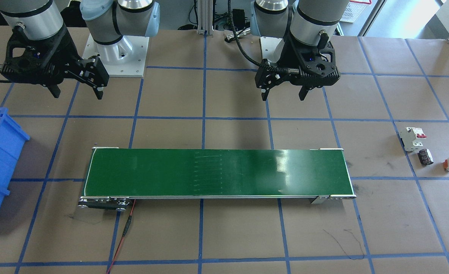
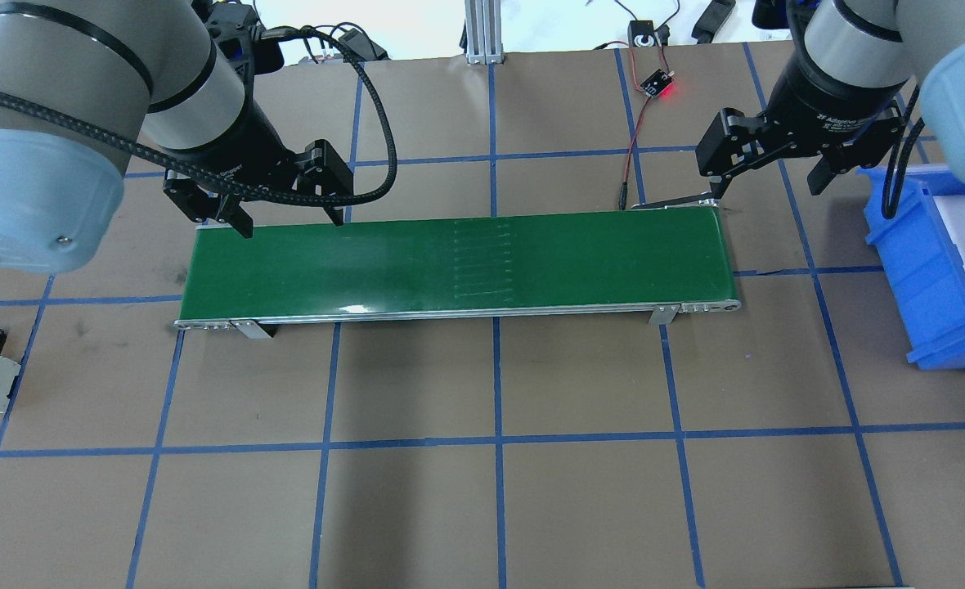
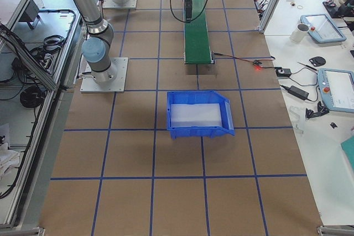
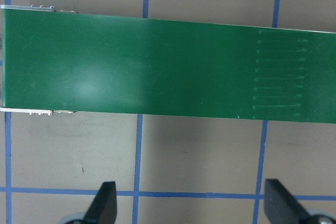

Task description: Move capacitor from left to right

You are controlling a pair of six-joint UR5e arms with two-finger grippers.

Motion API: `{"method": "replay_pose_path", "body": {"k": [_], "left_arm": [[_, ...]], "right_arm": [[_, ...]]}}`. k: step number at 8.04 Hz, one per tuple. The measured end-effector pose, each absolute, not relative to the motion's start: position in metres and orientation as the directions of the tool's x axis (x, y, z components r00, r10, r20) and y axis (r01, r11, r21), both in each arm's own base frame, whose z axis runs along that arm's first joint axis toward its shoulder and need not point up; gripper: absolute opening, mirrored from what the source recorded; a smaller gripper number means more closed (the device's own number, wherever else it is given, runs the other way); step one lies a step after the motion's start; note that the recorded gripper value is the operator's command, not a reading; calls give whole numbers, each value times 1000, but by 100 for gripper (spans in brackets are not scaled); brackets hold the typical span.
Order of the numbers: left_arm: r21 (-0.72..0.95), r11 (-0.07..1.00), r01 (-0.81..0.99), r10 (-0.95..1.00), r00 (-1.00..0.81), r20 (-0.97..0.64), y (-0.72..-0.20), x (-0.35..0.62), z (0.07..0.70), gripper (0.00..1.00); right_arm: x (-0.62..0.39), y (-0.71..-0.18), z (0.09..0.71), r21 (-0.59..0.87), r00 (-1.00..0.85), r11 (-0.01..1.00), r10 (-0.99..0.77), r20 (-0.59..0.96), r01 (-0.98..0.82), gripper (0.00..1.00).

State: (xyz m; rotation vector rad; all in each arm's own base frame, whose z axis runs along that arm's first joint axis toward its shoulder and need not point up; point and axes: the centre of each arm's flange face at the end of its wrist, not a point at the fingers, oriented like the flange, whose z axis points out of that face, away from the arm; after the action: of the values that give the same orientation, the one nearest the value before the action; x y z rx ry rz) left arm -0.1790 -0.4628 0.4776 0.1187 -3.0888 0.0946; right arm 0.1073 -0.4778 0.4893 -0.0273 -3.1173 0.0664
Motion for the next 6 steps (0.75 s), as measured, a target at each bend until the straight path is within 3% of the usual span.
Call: {"method": "replay_pose_path", "body": {"k": [6], "left_arm": [[-67,994,-81,-78,-996,51,-460,-179,482,100]], "right_arm": [[108,-469,491,-15,-1000,1000,20,24,19,100]]}}
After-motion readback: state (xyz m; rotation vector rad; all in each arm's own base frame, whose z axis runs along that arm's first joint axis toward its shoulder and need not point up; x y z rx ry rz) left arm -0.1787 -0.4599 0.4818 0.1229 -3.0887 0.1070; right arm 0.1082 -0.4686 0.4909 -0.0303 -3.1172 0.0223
